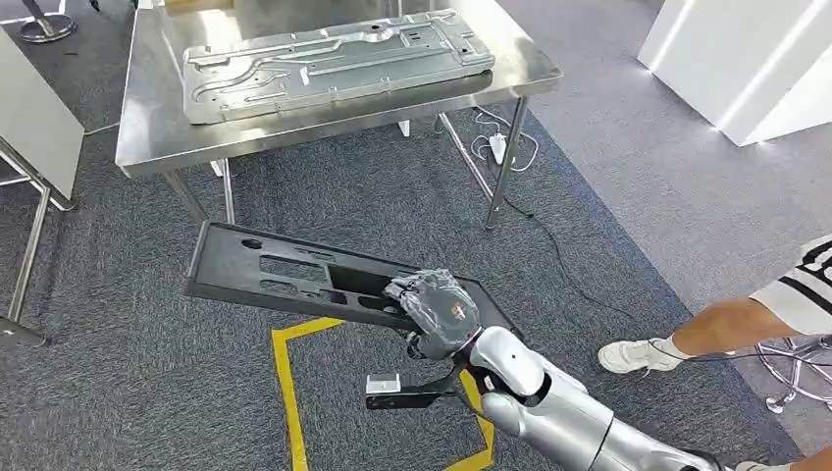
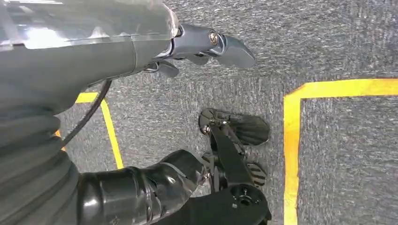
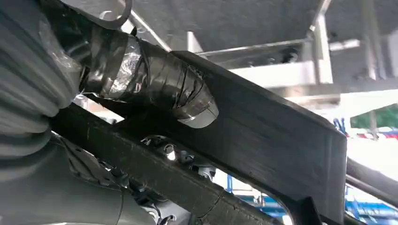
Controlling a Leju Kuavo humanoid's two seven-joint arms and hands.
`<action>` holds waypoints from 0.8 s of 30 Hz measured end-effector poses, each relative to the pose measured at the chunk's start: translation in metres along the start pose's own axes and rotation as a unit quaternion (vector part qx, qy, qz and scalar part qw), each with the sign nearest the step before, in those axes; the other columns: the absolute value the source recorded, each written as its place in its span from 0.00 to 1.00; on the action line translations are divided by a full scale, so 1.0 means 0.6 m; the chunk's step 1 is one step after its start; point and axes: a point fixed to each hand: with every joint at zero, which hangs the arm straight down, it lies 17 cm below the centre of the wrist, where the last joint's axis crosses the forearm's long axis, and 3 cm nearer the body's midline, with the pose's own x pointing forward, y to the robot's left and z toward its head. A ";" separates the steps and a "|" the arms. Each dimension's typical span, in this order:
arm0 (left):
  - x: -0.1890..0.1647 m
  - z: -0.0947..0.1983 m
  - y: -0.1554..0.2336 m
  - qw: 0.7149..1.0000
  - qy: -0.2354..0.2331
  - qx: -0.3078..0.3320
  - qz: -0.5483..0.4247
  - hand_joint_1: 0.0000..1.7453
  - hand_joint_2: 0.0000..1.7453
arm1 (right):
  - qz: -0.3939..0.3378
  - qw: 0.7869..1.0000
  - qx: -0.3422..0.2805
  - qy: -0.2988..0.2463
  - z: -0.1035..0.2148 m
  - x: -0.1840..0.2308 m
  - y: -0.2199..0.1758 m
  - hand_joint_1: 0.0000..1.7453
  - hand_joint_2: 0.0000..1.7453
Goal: Take the parts from the cabinet and place them on the table.
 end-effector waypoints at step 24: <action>-0.003 0.002 -0.005 1.000 -0.003 -0.010 -0.021 0.00 1.00 | 0.141 0.969 0.047 0.198 0.077 -0.354 -0.148 1.00 1.00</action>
